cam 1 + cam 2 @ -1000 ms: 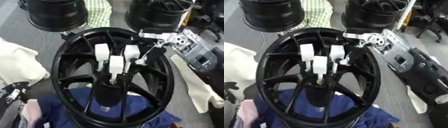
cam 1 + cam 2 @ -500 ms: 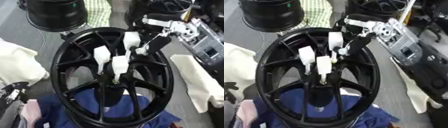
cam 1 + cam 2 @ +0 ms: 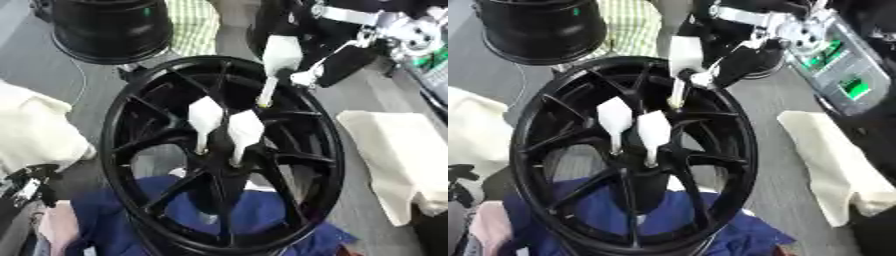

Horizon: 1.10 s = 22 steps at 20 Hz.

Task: Pull the pin out of the wheel hub.

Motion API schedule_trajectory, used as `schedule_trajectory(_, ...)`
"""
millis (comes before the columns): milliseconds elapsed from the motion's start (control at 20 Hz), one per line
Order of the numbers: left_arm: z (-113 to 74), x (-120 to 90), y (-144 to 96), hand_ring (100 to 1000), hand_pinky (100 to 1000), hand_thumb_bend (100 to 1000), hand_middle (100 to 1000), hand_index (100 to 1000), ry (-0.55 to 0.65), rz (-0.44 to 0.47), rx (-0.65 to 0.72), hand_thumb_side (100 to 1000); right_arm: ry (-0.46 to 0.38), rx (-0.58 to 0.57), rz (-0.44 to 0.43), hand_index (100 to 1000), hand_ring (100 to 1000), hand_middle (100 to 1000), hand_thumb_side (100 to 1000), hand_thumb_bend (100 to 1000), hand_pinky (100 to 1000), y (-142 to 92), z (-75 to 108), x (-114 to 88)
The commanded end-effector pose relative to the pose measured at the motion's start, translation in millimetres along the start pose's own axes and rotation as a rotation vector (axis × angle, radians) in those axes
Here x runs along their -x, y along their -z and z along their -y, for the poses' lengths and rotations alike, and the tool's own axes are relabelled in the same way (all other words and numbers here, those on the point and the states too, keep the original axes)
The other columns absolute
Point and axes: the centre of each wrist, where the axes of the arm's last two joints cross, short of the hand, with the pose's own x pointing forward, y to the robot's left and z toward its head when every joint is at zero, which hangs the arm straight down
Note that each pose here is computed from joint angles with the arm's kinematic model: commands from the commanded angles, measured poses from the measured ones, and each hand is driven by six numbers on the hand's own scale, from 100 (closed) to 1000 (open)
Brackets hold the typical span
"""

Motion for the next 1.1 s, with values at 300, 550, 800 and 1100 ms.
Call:
schedule_trajectory(300, -16.1, -2.8, -10.7, 467, 465, 100, 642, 795, 0.021, -0.009, -0.056, 709, -0.041, 0.247, -0.147, 372, 211, 317, 185, 100, 100, -75.8, 57.0, 19.9)
schedule_trajectory(550, -20.1, -0.3, -16.6, 467, 465, 100, 641, 795, 0.011, -0.014, -0.101, 708, -0.026, 0.382, -0.289, 386, 227, 332, 198, 157, 100, -108.4, 64.6, 53.3)
schedule_trajectory(800, -23.9, 0.0, -20.1, 467, 465, 100, 641, 794, 0.000, -0.009, -0.147, 709, 0.051, 0.500, -0.456, 738, 532, 636, 290, 336, 341, -130.6, 36.0, 98.8)
schedule_trajectory(1100, -21.5, -1.4, -17.4, 467, 464, 100, 641, 794, -0.018, 0.005, -0.159, 709, 0.155, 0.629, -0.725, 890, 718, 879, 405, 471, 493, -170.5, -21.7, 156.3)
